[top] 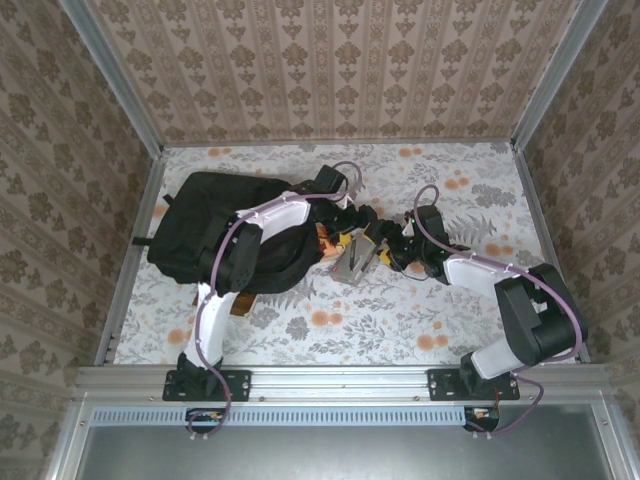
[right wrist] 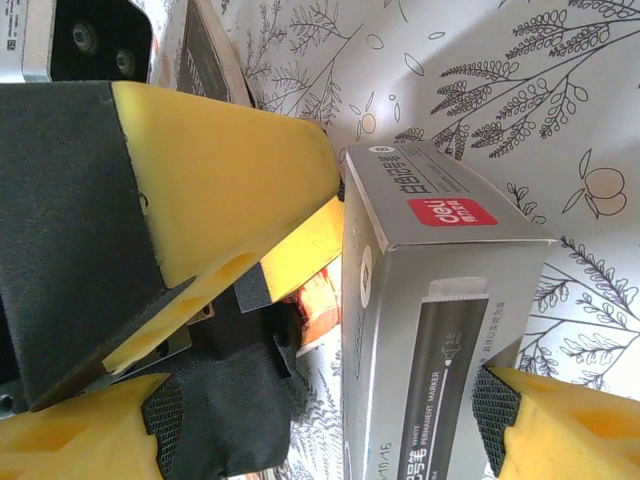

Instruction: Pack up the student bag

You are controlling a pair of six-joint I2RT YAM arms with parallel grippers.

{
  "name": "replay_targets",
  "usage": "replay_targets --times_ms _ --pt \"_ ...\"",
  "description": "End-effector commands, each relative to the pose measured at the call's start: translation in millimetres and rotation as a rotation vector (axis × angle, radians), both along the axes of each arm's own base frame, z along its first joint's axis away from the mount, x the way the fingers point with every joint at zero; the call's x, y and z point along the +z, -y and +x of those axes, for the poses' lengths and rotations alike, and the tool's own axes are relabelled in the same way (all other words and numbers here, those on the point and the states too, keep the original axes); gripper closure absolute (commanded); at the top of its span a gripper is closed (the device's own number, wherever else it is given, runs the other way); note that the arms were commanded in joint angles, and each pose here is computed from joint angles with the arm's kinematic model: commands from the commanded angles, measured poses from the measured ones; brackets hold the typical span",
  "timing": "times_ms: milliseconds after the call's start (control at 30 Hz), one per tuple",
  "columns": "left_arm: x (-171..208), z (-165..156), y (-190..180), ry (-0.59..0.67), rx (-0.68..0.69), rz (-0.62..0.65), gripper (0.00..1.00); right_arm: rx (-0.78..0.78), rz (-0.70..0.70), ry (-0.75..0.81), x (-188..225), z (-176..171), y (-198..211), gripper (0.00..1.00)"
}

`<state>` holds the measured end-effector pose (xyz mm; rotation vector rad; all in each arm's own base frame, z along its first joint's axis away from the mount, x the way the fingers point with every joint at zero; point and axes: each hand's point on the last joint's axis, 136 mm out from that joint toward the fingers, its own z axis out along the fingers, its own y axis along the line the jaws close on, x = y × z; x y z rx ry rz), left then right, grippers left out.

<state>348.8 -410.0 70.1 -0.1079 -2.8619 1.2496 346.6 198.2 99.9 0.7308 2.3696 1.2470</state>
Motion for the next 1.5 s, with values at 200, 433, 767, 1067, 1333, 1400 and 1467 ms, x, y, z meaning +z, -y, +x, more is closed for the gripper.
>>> replay_targets --times_ms 200,433,767,1067,1333,1400,1467 --pt "-3.9 -45.7 9.1 -0.107 -0.115 -0.002 0.14 0.096 0.121 0.227 78.0 22.7 -43.7 0.21" --pt "-0.9 -44.7 7.1 -0.104 -0.118 -0.004 0.14 0.107 0.113 0.249 82.8 29.7 -53.6 0.21" --pt "-4.4 -41.9 -1.7 -0.103 -0.101 0.004 0.19 0.113 0.068 0.217 53.5 33.5 -54.7 0.21" --pt "24.9 -24.4 -36.1 0.045 -0.054 0.122 0.15 0.213 -0.066 0.276 70.5 -3.3 -37.3 0.22" --pt "95.9 -48.8 -69.3 0.198 -0.025 0.13 0.12 0.263 -0.381 0.234 52.2 -32.9 20.2 0.2" --pt "88.8 -73.3 -70.3 0.165 -0.046 0.124 0.12 0.263 -0.402 0.179 37.9 -30.4 27.1 0.2" --pt "78.5 -94.9 -72.1 0.146 -0.067 0.128 0.12 0.251 -0.419 0.122 23.1 -25.0 32.2 0.2"
